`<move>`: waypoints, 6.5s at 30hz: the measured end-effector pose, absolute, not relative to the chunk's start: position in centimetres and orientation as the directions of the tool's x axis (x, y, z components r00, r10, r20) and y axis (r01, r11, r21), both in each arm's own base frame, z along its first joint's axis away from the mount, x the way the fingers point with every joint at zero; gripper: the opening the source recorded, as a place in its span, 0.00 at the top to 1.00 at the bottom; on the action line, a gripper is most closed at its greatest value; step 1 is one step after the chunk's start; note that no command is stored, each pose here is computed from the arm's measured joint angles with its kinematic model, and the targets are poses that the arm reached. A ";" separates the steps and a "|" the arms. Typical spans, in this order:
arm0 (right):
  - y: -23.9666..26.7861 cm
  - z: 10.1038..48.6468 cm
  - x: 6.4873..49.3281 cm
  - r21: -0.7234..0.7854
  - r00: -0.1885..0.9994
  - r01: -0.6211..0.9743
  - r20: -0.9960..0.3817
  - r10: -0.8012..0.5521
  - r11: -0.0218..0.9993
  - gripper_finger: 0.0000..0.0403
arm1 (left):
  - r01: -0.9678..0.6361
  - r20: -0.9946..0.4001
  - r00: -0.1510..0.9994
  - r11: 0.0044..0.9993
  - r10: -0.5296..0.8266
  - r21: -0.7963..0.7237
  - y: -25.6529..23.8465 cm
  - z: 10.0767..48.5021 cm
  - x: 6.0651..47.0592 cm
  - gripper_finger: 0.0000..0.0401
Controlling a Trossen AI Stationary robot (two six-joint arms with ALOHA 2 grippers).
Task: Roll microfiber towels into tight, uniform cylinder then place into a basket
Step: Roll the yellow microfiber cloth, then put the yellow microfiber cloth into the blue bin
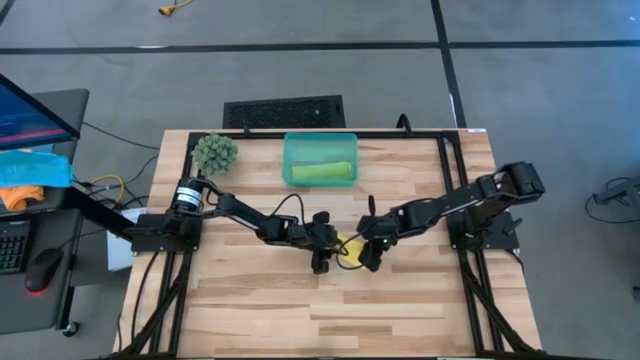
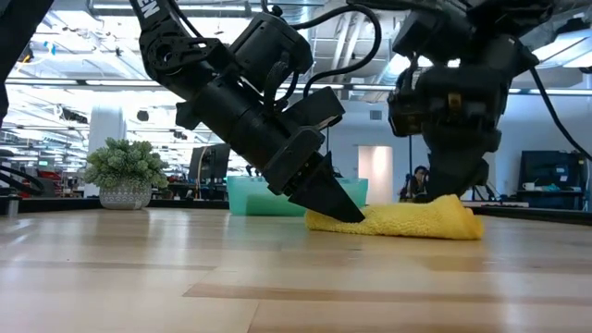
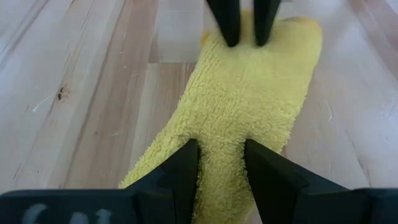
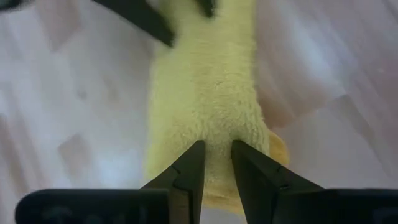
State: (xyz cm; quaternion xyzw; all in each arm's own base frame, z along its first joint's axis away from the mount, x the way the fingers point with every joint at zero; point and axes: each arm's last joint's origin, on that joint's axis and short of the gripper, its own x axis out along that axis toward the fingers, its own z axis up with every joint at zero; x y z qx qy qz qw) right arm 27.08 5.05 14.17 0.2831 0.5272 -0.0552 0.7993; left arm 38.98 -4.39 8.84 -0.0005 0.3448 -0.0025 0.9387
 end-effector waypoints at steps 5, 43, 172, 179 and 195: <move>5.1 13.4 26.9 0.350 0.396 0.429 -0.902 0.175 0.833 0.73 | 0.004 -0.647 0.762 1.000 -0.005 -0.003 -4.4 8.8 39.0 0.68; 2.9 18.4 25.5 0.435 0.529 0.382 -0.826 0.193 0.815 0.40 | -0.029 -0.648 0.762 0.999 -0.005 -0.042 -4.4 8.8 39.0 0.68; -27.4 18.9 38.8 -0.200 0.198 -0.202 -0.967 -0.159 0.959 0.91 | -0.353 -0.694 0.557 0.886 0.456 0.299 24.5 17.2 31.7 1.00; -26.8 18.8 38.9 -0.191 0.182 -0.226 -0.972 -0.152 0.955 0.93 | -0.313 -0.732 0.562 0.919 0.384 0.241 23.9 16.9 31.7 1.00; -25.6 18.7 39.6 -0.199 0.161 -0.273 -0.974 -0.159 0.941 0.84 | -0.302 -0.767 0.532 0.927 0.359 0.224 22.9 16.4 31.8 0.83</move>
